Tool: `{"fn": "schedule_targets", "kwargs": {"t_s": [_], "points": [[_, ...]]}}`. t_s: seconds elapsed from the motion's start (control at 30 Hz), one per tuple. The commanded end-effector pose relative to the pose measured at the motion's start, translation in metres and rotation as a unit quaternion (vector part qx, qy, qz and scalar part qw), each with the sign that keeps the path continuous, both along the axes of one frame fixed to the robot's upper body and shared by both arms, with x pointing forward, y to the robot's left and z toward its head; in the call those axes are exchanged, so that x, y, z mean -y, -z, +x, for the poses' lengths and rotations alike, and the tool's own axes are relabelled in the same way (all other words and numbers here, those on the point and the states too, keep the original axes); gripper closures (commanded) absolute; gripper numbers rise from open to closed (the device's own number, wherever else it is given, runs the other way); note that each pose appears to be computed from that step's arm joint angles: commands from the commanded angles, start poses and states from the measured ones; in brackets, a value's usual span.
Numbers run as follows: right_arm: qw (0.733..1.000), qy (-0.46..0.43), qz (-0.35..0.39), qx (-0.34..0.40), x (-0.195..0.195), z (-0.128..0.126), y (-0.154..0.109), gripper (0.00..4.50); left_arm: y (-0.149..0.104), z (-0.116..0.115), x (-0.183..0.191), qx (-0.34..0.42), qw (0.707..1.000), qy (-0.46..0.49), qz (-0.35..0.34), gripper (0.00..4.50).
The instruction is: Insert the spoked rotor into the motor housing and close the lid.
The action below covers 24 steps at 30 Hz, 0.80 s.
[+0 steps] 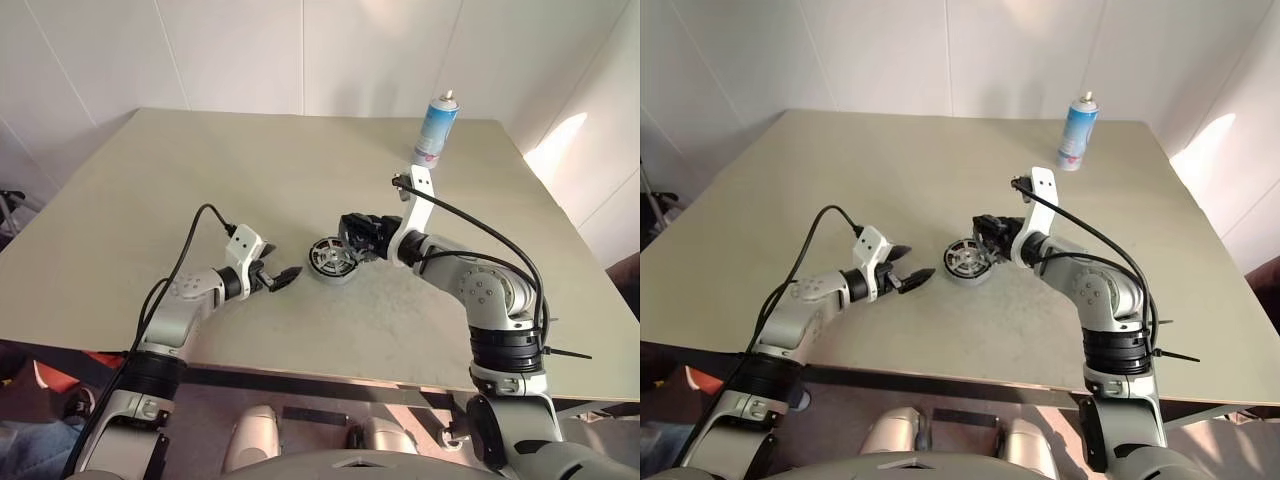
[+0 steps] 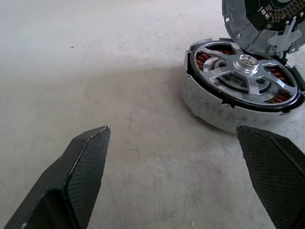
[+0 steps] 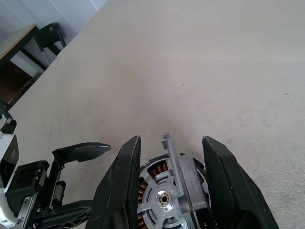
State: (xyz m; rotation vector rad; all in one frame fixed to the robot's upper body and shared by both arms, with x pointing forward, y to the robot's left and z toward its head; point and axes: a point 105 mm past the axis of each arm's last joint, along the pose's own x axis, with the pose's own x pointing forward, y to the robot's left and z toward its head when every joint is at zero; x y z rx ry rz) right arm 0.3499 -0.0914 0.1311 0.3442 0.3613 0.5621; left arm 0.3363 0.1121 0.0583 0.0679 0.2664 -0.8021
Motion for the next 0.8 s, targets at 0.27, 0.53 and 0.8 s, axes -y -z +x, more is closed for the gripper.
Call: {"fn": "schedule_targets", "kwargs": {"t_s": [0.27, 0.53, 0.8], "points": [[0.999, -0.023, 0.033, 0.026, -0.035, 0.006, -0.034, 2.23, -0.016, 0.009, 0.002, 0.033, 0.999, 0.003, 0.000, 0.00], [0.999, -0.007, 0.040, -0.028, -0.047, 0.014, -0.017, 2.23, -0.019, 0.012, -0.012, 0.039, 0.999, -0.019, 0.006, 0.00], [0.998, -0.005, 0.039, -0.055, -0.055, 0.017, -0.010, 2.23, -0.017, 0.014, -0.012, 0.040, 0.999, -0.024, 0.011, 0.00]]}}
